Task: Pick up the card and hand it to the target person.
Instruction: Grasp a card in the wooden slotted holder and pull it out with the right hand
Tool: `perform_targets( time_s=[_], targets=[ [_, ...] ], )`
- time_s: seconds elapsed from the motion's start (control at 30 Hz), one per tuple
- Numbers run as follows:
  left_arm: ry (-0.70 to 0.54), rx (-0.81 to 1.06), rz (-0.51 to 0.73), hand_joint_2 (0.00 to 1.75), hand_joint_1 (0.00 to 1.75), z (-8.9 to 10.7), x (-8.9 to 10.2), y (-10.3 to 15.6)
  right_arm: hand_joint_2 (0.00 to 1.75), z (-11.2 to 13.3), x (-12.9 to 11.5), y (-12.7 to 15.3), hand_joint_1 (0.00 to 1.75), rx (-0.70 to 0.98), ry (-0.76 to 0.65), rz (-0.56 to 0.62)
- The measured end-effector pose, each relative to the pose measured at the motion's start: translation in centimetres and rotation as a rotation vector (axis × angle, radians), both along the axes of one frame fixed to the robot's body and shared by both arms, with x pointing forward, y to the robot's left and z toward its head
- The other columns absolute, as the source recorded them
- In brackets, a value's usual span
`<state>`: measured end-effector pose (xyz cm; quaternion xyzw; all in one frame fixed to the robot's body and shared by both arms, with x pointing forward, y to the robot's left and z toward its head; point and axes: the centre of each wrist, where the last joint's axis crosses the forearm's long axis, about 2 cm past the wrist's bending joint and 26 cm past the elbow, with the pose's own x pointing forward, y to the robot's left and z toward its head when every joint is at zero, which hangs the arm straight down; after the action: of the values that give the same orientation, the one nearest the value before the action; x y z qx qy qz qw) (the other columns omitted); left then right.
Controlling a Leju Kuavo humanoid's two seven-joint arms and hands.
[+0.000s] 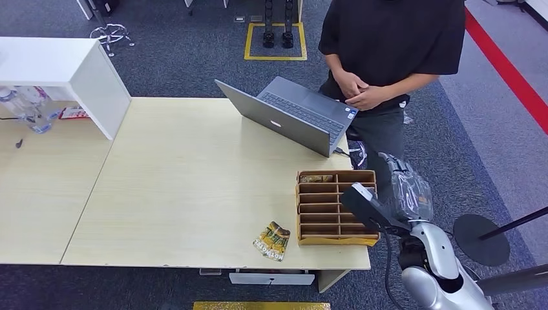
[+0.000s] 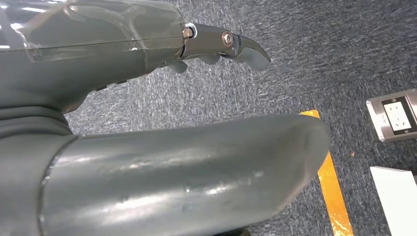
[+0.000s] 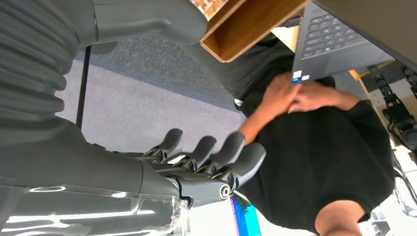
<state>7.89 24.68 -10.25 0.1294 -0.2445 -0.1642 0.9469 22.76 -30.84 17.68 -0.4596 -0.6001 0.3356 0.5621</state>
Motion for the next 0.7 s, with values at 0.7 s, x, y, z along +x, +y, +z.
perform_targets(
  time_s=[0.7],
  targets=[
    [0.008, 0.0, -0.004, 0.0, 0.0, 0.02, 0.11, -0.01, 1.75, -0.49, -0.34, 0.07, 0.91, -0.097, 0.065, 0.017]
  ],
)
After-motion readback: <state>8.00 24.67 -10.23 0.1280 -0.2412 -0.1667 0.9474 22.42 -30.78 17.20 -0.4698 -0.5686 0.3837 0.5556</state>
